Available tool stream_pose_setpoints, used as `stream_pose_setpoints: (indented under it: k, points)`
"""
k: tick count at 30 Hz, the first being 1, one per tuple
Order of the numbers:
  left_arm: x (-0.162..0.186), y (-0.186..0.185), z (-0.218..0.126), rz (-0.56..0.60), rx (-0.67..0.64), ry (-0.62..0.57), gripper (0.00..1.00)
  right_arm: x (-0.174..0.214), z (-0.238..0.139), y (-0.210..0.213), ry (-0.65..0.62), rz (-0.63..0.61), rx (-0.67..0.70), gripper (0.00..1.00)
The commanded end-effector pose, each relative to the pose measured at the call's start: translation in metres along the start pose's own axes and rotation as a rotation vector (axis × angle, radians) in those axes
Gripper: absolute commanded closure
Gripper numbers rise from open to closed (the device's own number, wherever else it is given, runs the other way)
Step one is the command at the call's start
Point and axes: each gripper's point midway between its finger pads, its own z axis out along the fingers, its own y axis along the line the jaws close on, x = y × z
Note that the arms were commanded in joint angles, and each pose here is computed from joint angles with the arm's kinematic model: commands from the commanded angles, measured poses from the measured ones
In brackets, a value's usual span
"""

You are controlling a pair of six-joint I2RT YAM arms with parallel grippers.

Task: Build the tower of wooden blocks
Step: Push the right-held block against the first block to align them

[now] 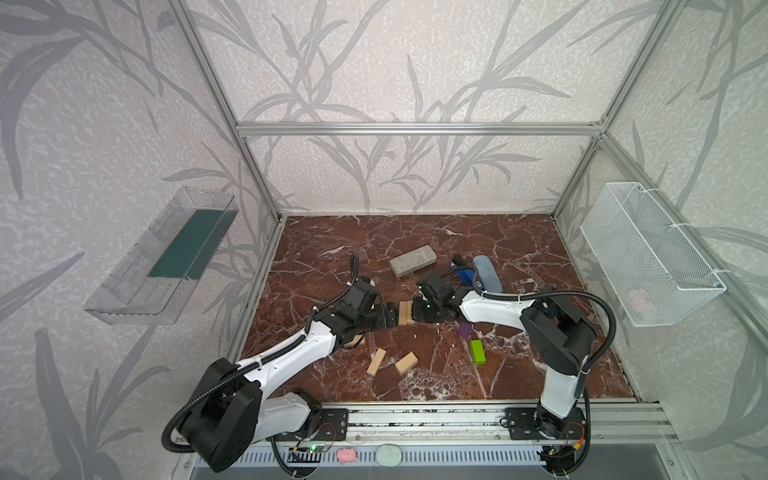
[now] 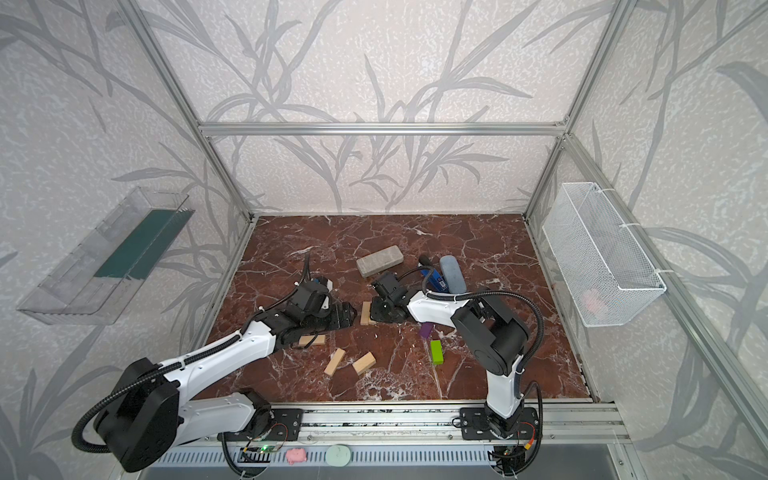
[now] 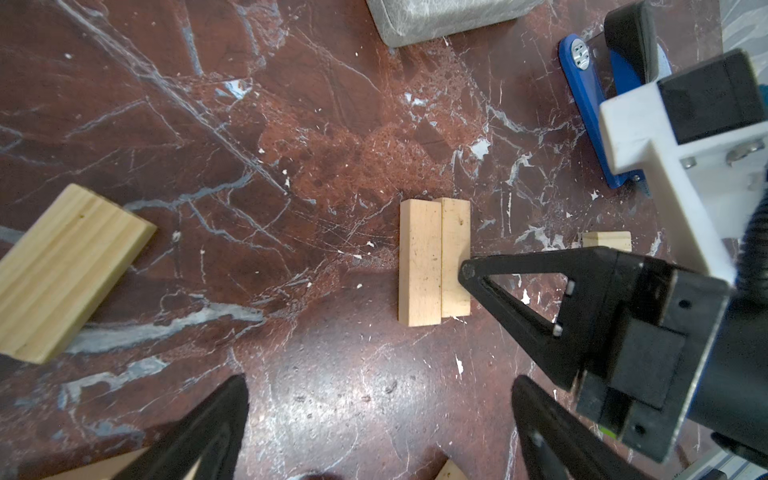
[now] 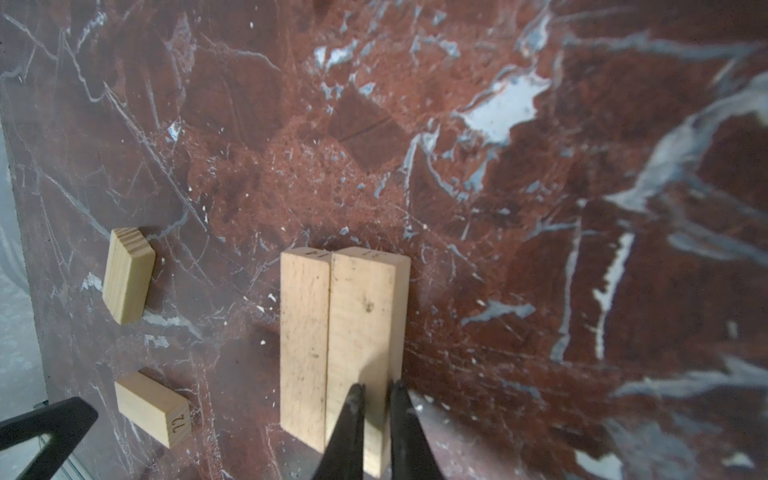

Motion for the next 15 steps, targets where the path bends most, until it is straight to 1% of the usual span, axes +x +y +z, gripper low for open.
stream_pose_setpoints:
  k: [1,15]
  points:
    - [-0.0123,-0.0071,-0.0039,0.003,0.012,-0.027,0.03,0.0061,-0.0051,-0.0058,0.011,-0.015,0.033,0.86]
    - [-0.0118,-0.0065,-0.0035,0.001,0.01,-0.024,0.04,0.0094,-0.0094,-0.0056,0.014,-0.051,0.043,0.86]
